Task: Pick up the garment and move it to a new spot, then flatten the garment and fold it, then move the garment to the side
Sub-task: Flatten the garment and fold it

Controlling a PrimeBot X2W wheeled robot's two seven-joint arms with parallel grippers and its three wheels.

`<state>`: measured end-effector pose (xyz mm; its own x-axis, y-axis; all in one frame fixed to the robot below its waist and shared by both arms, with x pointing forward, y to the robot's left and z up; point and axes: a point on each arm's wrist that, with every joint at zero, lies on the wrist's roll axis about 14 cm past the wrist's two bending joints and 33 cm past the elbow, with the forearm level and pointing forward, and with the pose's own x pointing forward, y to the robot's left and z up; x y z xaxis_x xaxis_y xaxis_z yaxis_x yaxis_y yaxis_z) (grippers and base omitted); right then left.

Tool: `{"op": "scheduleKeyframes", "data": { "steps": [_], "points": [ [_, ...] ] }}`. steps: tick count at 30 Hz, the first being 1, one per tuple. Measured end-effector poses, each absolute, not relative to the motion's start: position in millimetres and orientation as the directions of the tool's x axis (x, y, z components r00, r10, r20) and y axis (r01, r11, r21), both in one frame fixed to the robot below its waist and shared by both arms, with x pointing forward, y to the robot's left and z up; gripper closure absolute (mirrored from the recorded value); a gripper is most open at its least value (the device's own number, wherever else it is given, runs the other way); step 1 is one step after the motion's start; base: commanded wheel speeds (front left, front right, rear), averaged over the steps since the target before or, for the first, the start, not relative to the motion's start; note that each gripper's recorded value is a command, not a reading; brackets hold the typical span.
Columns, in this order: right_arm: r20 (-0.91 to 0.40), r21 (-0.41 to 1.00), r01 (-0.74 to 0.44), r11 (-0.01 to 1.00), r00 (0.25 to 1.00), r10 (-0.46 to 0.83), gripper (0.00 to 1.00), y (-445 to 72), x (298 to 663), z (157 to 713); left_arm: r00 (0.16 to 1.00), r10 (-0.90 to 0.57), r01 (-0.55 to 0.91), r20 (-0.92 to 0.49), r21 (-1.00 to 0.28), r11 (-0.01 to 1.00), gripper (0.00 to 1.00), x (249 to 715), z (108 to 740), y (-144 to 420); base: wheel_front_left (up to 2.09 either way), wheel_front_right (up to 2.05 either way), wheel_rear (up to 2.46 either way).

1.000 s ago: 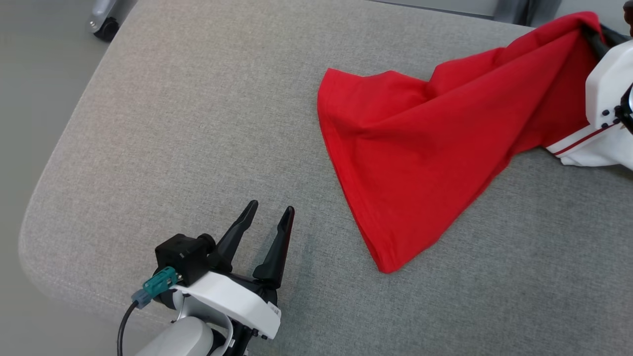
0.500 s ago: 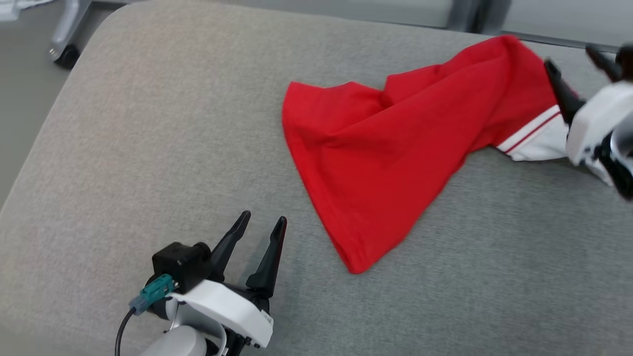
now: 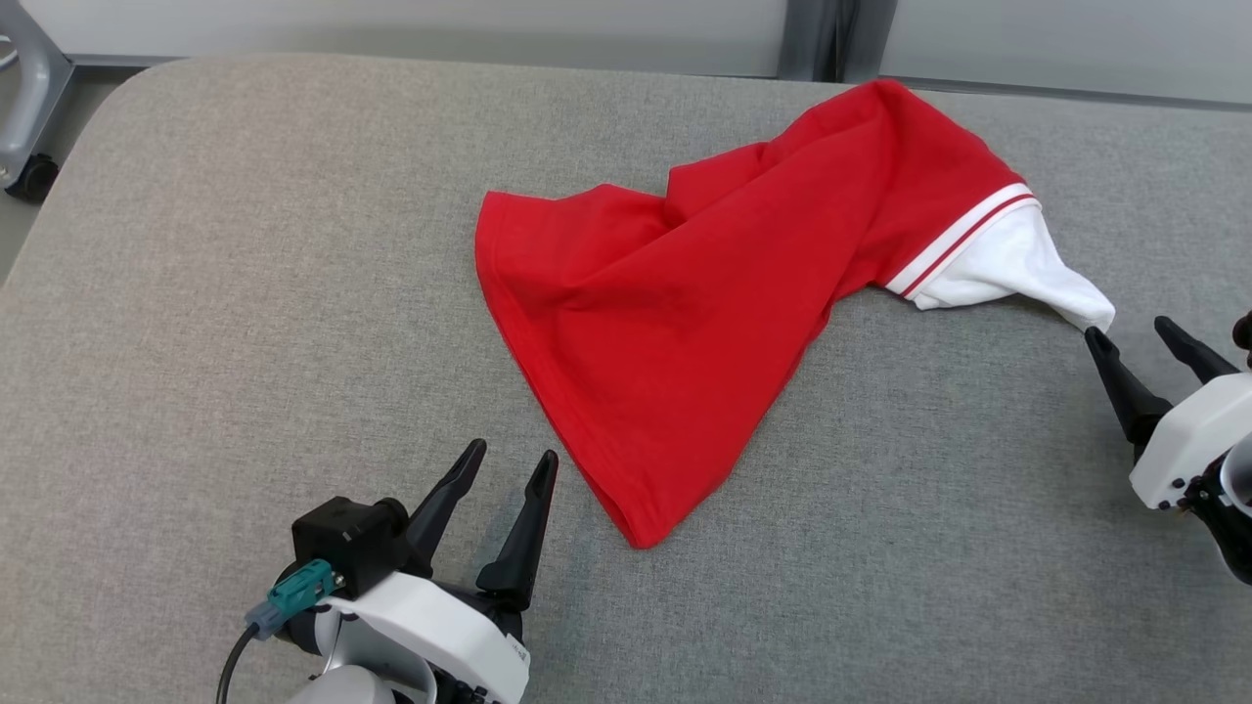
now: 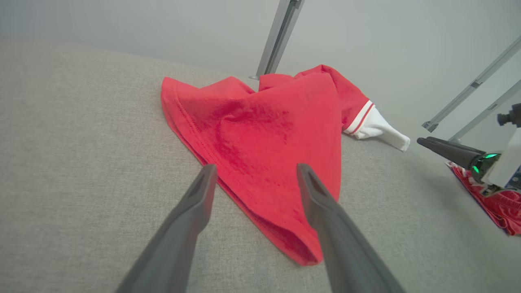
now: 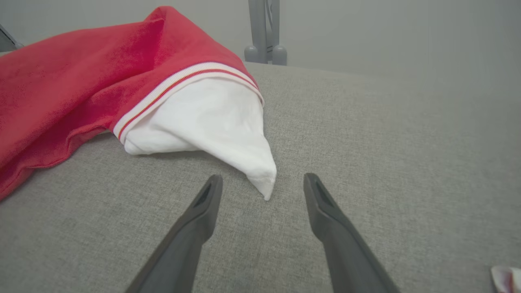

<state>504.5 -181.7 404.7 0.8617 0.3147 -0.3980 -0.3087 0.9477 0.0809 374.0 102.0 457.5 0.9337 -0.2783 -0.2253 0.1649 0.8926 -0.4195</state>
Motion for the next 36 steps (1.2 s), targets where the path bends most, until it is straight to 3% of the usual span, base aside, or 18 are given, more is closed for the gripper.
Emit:
{"op": "scheduleKeyframes", "data": {
  "steps": [14,15,16,20,21,27,36],
  "points": [
    [-0.462,0.121,-0.272,0.955,0.836,0.297,0.0,-166,523,378,0.937,-0.226,0.11,-0.266,-0.392,0.914,0.0,374,449,122,0.0,0.0,0.0],
    [-0.464,0.125,-0.271,0.954,0.834,0.298,0.1,-164,524,376,0.937,-0.222,0.105,-0.269,-0.39,0.915,0.0,374,448,123,0.0,0.0,0.0],
    [-0.466,0.129,-0.272,0.953,0.832,0.301,0.51,-162,525,375,0.938,-0.218,0.101,-0.271,-0.389,0.916,0.0,374,448,125,0.0,0.0,0.0],
    [-0.452,0.168,-0.27,0.948,0.834,0.318,0.83,-152,529,377,0.939,-0.208,0.091,-0.274,-0.385,0.918,0.0,374,447,127,0.0,0.0,0.0],
    [-0.441,0.182,-0.267,0.947,0.838,0.321,1.0,-150,530,379,0.94,-0.207,0.091,-0.272,-0.385,0.919,0.0,374,447,128,0.0,0.0,0.0],
    [-0.344,0.321,-0.242,0.915,0.871,0.351,1.0,-139,532,406,0.941,-0.212,0.101,-0.264,-0.379,0.92,0.0,377,449,126,0.0,0.0,0.0],
    [-0.319,0.559,-0.216,0.801,0.835,0.448,1.0,-135,482,432,0.934,-0.271,0.157,-0.235,-0.411,0.898,0.0,378,455,103,0.0,0.0,0.0]
  ]
}}
